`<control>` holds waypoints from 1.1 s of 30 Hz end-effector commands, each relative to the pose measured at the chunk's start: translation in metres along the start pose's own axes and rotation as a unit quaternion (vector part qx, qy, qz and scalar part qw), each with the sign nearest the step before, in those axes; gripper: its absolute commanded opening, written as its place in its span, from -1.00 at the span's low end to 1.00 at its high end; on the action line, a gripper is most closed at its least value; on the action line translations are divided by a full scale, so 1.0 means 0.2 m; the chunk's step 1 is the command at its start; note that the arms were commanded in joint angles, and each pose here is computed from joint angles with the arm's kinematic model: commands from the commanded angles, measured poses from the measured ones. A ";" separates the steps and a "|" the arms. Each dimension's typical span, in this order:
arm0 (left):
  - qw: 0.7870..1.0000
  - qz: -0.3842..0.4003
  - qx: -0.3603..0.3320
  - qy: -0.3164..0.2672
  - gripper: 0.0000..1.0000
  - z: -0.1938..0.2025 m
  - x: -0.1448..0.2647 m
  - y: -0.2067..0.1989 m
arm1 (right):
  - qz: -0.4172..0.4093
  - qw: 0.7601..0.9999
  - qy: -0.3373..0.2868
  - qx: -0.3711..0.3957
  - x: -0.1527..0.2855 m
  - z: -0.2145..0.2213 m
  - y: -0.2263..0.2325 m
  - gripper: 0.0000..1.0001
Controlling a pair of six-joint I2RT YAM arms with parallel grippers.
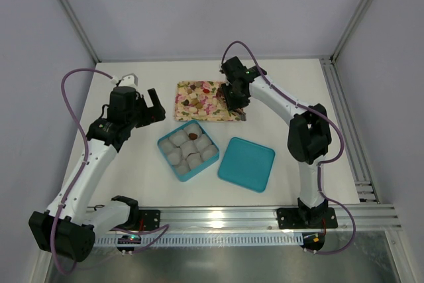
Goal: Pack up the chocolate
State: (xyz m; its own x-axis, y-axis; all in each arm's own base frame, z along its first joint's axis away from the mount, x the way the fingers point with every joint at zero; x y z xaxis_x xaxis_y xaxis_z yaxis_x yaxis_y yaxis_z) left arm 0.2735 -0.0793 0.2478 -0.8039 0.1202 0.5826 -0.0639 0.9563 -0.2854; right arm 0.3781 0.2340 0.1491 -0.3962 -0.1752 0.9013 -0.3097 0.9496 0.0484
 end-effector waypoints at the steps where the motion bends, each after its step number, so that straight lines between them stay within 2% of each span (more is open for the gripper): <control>1: 1.000 0.003 -0.002 -0.022 0.99 -0.04 -0.01 -0.01 | -0.010 0.999 -0.032 0.001 0.06 -0.09 0.01 -0.28; 9: 1.000 0.004 -0.001 -0.021 0.99 -0.04 -0.01 -0.01 | -0.011 0.999 -0.036 0.001 0.11 -0.09 0.00 -0.39; 33: 1.000 0.008 0.000 -0.023 0.99 -0.04 0.00 -0.01 | -0.023 0.998 -0.060 -0.004 0.29 -0.06 0.00 -0.42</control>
State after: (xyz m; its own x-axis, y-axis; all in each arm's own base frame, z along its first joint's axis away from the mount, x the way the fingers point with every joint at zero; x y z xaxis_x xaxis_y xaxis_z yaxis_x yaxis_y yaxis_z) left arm 0.2737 -0.0793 0.2473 -0.8027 0.1203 0.5841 -0.0641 0.9564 -0.2850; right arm 0.3705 0.2291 0.1755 -0.4314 -0.2102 0.8773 -0.3168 0.9458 0.0708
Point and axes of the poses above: each gripper's point midway between its finger pads, its own x axis back along the fingers, its own y axis along the line the jaws close on, z = x × y, the point moved 4 cm from there along x, back along the fingers, and after that the axes turned 1 degree about -x, right-handed, at the moved point
